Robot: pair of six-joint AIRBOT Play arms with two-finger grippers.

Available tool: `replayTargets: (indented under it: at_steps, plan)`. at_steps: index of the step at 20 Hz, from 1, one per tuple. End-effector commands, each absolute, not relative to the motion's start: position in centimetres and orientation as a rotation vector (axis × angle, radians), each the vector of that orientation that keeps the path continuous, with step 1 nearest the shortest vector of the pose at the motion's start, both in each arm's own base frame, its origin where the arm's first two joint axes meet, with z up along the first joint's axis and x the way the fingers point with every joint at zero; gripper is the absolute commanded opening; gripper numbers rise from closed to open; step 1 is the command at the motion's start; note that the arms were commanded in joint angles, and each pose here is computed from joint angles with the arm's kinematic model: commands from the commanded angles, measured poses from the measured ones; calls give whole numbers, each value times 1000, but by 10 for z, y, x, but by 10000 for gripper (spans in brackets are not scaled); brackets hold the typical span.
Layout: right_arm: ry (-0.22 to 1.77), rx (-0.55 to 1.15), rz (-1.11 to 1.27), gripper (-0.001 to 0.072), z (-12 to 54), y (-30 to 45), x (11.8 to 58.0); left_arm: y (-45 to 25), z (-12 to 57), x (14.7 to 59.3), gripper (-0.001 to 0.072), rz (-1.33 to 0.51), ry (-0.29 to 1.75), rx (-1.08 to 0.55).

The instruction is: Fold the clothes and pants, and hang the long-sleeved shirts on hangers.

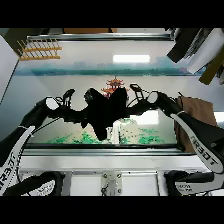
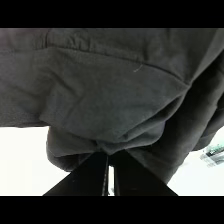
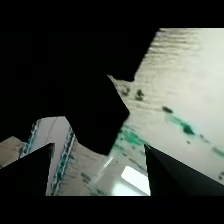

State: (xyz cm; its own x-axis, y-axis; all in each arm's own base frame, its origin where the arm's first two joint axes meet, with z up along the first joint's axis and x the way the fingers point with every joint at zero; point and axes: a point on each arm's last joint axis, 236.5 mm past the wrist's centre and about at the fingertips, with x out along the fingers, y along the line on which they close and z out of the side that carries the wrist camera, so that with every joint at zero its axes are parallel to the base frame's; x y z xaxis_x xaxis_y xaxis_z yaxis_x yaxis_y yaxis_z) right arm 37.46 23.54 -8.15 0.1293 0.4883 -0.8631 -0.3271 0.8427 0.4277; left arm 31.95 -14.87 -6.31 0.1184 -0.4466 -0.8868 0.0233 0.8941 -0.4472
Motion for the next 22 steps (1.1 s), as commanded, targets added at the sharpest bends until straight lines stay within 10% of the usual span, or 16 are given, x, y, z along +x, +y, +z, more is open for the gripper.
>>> replayTargets:
  at_steps: [1,3,5,12,22]
  plan:
    - [1324,108,644,610,-103,269,381,-148,-62,320,7,-354,1413,-357]
    - [1325,100,648,446,-106,272,384,-148,-62,320,7,-354,1413,-357]
    - [1311,40,641,20,-102,262,389,-145,-61,322,8,-351,1409,-349]
    - [764,-119,507,15,161,166,442,-49,194,409,7,-228,773,-276]
    - [-17,-101,372,15,447,98,288,-42,501,242,7,-193,-84,-125]
